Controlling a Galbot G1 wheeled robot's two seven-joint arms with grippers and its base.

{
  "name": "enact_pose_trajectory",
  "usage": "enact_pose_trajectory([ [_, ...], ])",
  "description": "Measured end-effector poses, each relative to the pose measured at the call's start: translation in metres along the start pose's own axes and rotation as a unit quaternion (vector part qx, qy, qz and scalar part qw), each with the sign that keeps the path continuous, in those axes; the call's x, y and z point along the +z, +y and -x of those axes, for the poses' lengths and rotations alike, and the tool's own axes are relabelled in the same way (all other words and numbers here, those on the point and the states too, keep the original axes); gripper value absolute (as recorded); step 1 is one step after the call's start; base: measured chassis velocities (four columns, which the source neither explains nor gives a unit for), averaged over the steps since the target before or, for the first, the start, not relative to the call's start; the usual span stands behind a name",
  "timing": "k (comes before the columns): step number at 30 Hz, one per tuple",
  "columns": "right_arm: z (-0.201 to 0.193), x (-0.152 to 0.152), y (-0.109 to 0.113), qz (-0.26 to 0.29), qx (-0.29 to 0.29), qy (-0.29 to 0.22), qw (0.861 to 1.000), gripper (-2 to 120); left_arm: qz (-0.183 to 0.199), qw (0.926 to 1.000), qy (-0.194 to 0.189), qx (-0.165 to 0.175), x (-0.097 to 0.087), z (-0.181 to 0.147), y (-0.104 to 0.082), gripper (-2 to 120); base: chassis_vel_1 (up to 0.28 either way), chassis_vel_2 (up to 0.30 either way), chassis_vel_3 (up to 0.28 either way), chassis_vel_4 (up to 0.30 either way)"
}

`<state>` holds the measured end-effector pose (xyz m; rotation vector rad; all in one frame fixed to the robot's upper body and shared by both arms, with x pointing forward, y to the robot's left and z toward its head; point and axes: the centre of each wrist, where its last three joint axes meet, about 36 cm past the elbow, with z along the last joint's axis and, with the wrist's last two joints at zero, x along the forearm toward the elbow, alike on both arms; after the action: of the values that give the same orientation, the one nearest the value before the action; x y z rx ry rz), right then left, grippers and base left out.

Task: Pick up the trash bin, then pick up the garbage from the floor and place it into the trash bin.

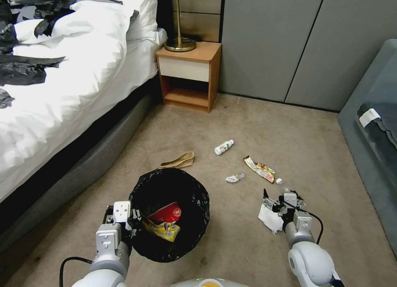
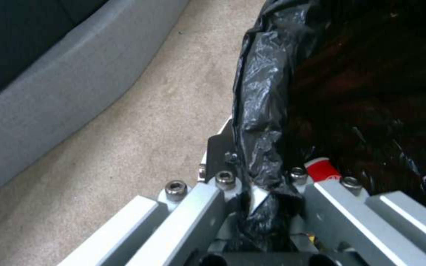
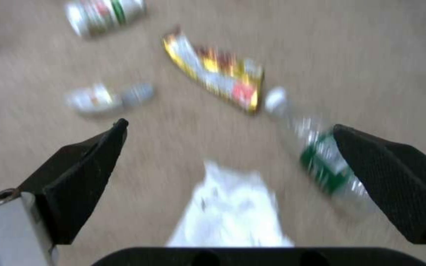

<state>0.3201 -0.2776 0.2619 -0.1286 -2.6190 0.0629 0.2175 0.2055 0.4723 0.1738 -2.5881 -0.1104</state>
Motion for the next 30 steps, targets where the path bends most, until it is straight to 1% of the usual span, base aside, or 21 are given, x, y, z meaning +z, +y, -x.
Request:
enact_pose_trajectory([
  [2, 0.01, 0.016, -0.002, 0.003, 0.0, 0.023, 1.0, 100, 0.0, 1.0, 0.0, 0.0, 0.0, 0.0, 0.0, 1, 0.0, 0.0, 0.0, 0.0],
  [3, 0.01, 0.016, -0.002, 0.003, 0.0, 0.023, 1.0, 100, 0.0, 1.0, 0.0, 0.0, 0.0, 0.0, 0.0, 1, 0.0, 0.0, 0.0, 0.0],
  [4, 0.015, 0.026, -0.003, 0.006, -0.001, 0.04, 0.999, 100, 0.0, 1.0, 0.0, -0.001, 0.0, 0.0, 0.0, 1, 0.0, 0.0, 0.0, 0.0],
  [7, 0.027, 0.043, -0.008, 0.008, -0.003, 0.058, 0.998, 100, 0.001, 1.0, 0.0, -0.001, 0.0, 0.0, 0.0, 1, 0.0, 0.0, 0.0, 0.0],
  [17, 0.041, 0.063, -0.015, 0.014, -0.005, 0.076, 0.997, 100, 0.001, 1.0, -0.001, -0.001, 0.0, 0.0, 0.0, 1, 0.0, 0.0, 0.0, 0.0],
  [20, 0.047, 0.073, -0.017, 0.015, -0.003, 0.083, 0.996, 89, 0.001, 1.0, -0.001, -0.001, 0.0, 0.0, 0.0, 1, 0.0, 0.0, 0.0, 0.0],
  [21, 0.047, 0.073, -0.017, 0.015, -0.003, 0.083, 0.996, 89, 0.001, 1.0, -0.001, -0.001, 0.0, 0.0, 0.0, 1, 0.0, 0.0, 0.0, 0.0],
  [25, 0.051, 0.087, -0.018, 0.017, -0.004, 0.09, 0.996, 72, 0.001, 1.0, 0.0, -0.001, 0.001, -0.001, 0.0, 1, 0.0, 0.0, 0.0, 0.0],
  [26, 0.051, 0.087, -0.018, 0.017, -0.004, 0.09, 0.996, 72, 0.001, 1.0, 0.0, -0.001, 0.001, -0.001, 0.0, 1, 0.0, 0.0, 0.0, 0.0],
  [28, 0.052, 0.092, -0.017, 0.018, -0.006, 0.091, 0.996, 62, 0.001, 1.0, 0.0, -0.001, 0.0, -0.002, 0.0, 1, 0.0, 0.0, 0.0, 0.0],
  [29, 0.052, 0.092, -0.017, 0.018, -0.006, 0.091, 0.996, 62, 0.001, 1.0, 0.0, -0.001, 0.0, -0.002, 0.0, 1, 0.0, 0.0, 0.0, 0.0],
  [30, 0.053, 0.094, -0.017, 0.019, -0.007, 0.091, 0.996, 57, 0.001, 1.0, 0.0, 0.0, 0.0, -0.002, 0.0, 1, 0.0, 0.0, 0.0, 0.0],
])
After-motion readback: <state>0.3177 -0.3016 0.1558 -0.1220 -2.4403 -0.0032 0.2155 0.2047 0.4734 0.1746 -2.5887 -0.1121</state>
